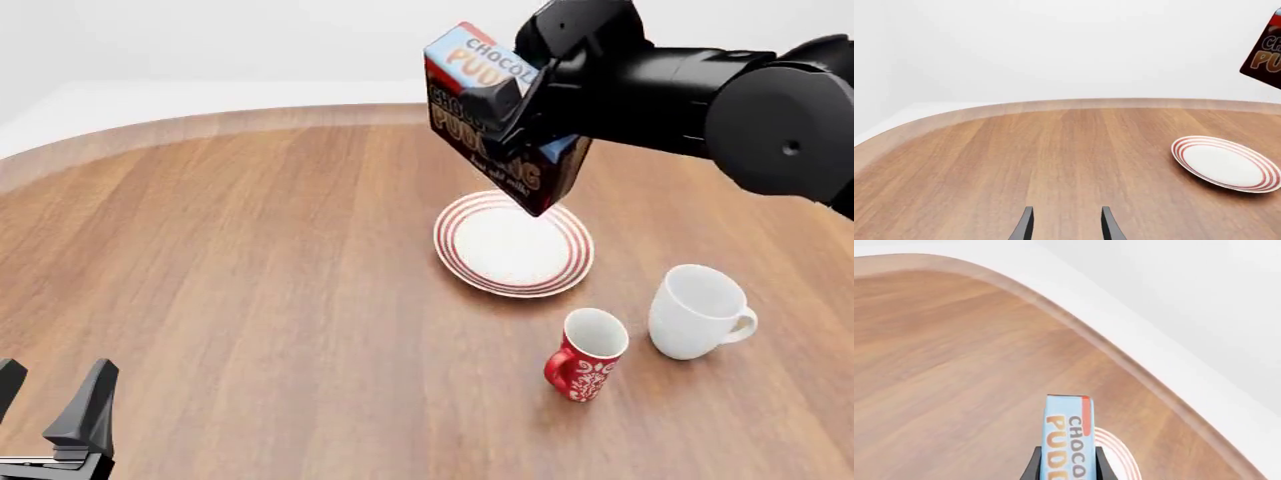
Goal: Put the chocolate pudding to the right of the plate.
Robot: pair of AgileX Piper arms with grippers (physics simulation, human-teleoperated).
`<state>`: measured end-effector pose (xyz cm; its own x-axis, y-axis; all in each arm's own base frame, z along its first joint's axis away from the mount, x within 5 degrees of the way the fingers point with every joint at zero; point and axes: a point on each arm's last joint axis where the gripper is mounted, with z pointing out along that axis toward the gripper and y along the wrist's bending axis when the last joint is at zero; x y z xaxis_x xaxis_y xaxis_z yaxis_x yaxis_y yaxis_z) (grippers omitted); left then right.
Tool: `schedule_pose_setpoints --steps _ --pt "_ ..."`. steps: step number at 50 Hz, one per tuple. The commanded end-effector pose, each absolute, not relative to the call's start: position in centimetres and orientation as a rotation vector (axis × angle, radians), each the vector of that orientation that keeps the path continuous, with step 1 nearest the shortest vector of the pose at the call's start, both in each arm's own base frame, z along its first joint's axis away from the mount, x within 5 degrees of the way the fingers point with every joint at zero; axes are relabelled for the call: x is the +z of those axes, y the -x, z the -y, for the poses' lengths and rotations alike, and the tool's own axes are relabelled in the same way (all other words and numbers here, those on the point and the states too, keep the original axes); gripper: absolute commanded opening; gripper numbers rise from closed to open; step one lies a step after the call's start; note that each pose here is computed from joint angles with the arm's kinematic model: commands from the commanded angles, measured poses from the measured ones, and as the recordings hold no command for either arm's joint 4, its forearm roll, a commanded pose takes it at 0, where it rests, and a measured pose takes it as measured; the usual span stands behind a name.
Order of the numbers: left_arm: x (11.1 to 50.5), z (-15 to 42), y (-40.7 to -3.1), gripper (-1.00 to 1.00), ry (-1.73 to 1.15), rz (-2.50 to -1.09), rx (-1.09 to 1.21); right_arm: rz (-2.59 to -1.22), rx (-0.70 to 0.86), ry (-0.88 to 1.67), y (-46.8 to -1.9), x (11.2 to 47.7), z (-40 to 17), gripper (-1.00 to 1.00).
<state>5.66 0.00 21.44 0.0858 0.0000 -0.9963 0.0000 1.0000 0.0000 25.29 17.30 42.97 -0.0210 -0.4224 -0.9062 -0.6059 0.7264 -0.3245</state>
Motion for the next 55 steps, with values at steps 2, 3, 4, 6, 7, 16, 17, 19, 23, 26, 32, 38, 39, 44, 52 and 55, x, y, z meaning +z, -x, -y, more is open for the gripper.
schedule_pose_setpoints --steps 2,3,4,6,7,16,17,19,23,26,32,38,39,44,52,55 --pt "21.4 0.0 -5.7 1.0 0.0 -1.485 0.0 -1.674 0.152 0.782 -27.6 43.4 -16.8 -1.0" --pt "21.4 0.0 -5.7 1.0 0.0 -1.485 0.0 -1.676 0.151 0.78 -27.7 43.4 -16.7 -1.0" --pt "21.4 0.0 -5.7 1.0 0.0 -1.485 0.0 -1.678 0.146 0.779 -27.9 43.3 -16.7 -1.0" --pt "21.4 0.0 -5.7 1.0 0.0 -1.485 0.0 -1.68 0.139 0.78 -28.1 43.1 -16.7 -1.0" --pt "21.4 0.0 -5.7 1.0 0.0 -1.485 0.0 -1.684 0.116 0.788 -28.5 42.8 -16.4 -1.0" --pt "21.4 0.0 -5.7 1.0 0.0 -1.485 0.0 -1.7 0.1 0.738 -29.5 42.9 -15.4 -1.0" --pt "21.4 0.0 -5.7 1.0 0.0 -1.485 0.0 -1.702 0.098 0.735 -29.6 42.9 -15.3 -1.0" --pt "21.4 0.0 -5.7 1.0 0.0 -1.485 0.0 -1.706 0.094 0.73 -29.8 42.9 -15.2 -1.0" --pt "21.4 0.0 -5.7 1.0 0.0 -1.485 0.0 -1.712 0.076 0.722 -30.5 43.1 -14.9 -1.0" --pt "21.4 0.0 -5.7 1.0 0.0 -1.485 0.0 -1.72 0.065 0.712 -31.1 43.0 -14.6 -1.0" --pt "21.4 0.0 -5.7 1.0 0.0 -1.485 0.0 -1.742 0.05 0.683 -32.1 42.7 -14.0 -1.0" --pt "21.4 0.0 -5.7 1.0 0.0 -1.485 0.0 -1.765 0.024 0.653 -33.8 42.7 -13.2 -1.0" --pt "21.4 0.0 -5.7 1.0 0.0 -1.485 0.0 -1.768 0.028 0.649 -33.9 42.8 -13.2 -1.0" --pt "21.4 0.0 -5.7 1.0 0.0 -1.485 0.0 -1.782 0.015 0.621 -35.1 42.6 -12.7 -1.0" --pt "21.4 0.0 -5.7 1.0 0.0 -1.485 0.0 -1.81 0.0 0.582 -36.9 41.8 -11.9 -1.0" --pt "21.4 0.0 -5.7 1.0 0.0 -1.485 0.0 -1.821 -0.012 0.57 -37.6 41.4 -11.4 -1.0"
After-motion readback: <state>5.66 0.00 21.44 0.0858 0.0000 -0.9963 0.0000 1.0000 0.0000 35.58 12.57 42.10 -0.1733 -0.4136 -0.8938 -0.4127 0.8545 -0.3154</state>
